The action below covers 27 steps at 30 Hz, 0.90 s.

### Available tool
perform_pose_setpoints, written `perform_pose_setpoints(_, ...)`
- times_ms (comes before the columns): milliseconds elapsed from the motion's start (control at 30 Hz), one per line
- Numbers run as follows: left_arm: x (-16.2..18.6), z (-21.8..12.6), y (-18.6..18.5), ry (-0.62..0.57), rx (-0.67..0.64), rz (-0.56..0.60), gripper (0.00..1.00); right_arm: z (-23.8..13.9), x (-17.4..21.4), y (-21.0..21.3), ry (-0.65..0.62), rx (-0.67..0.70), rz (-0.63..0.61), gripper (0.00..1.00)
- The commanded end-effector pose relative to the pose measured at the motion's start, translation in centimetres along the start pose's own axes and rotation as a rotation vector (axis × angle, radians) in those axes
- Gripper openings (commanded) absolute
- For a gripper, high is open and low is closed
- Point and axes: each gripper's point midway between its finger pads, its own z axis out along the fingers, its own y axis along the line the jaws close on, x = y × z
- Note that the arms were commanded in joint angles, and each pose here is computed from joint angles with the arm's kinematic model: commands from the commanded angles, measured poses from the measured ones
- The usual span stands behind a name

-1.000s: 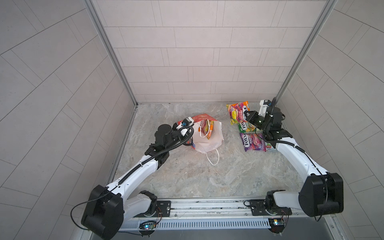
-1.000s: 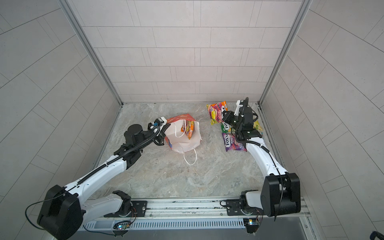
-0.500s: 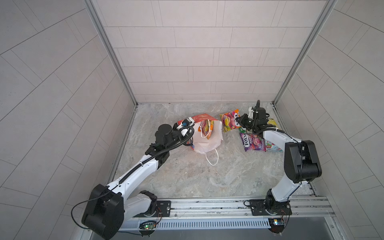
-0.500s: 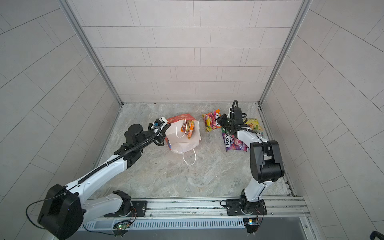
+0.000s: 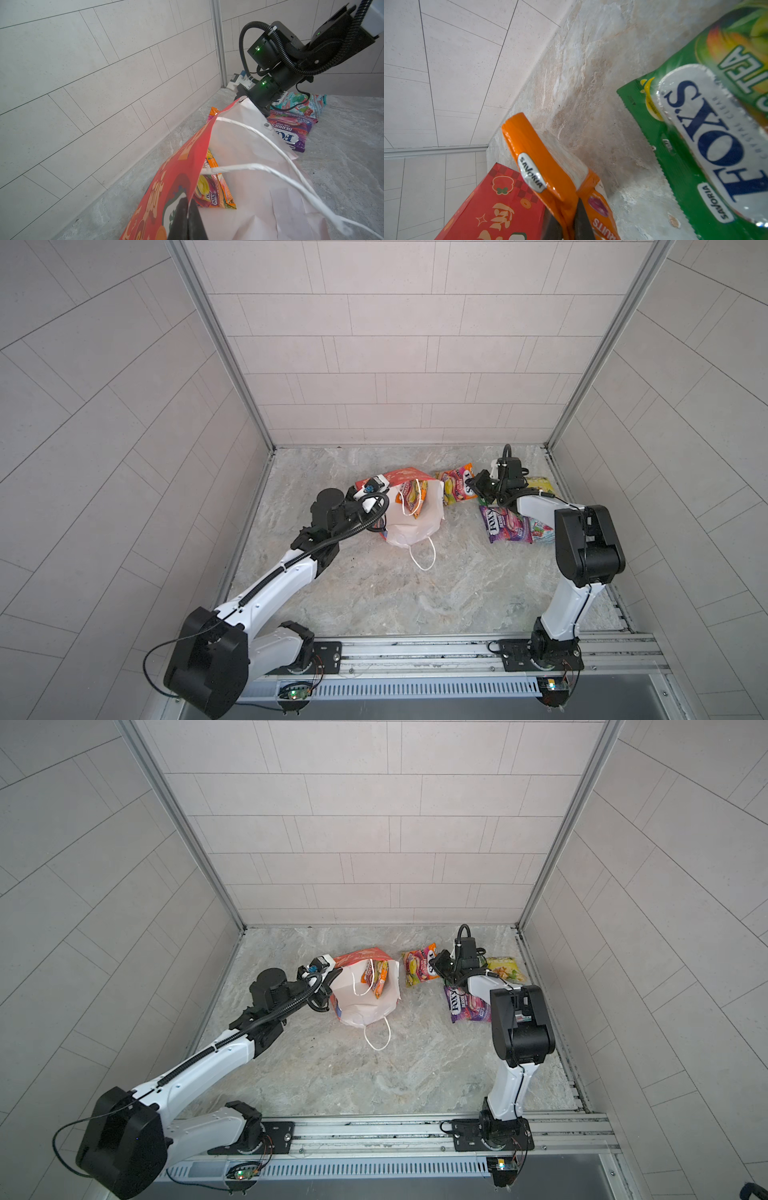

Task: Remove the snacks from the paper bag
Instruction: 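Carry the orange packet over to the packets on the table, then lower the orange packet beside the green Fox's packet with the right gripper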

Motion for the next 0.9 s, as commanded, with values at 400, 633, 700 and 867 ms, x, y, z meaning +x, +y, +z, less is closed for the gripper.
perform_pose_setpoints(400, -0.5, -0.3, 0.4, -0.015, -0.020, 0.023, 0.00, 1.2, -0.3, -1.5, 0.059, 0.091, -0.053, 0.20)
perform_pose_setpoints(633, -0.6, -0.4, 0.4, -0.016, -0.022, 0.022, 0.00, 1.7, -0.3, -1.9, 0.071, 0.105, -0.060, 0.24)
perform_pose_setpoints(700, -0.7, -0.4, 0.5, -0.018, -0.024, 0.023, 0.00, 1.7, -0.2, -2.0, 0.075, 0.113, -0.061, 0.23)
perform_pose_setpoints(867, -0.8, -0.5, 0.5, -0.019, -0.026, 0.024, 0.00, 0.8, -0.4, -1.7, 0.069, 0.125, -0.080, 0.25)
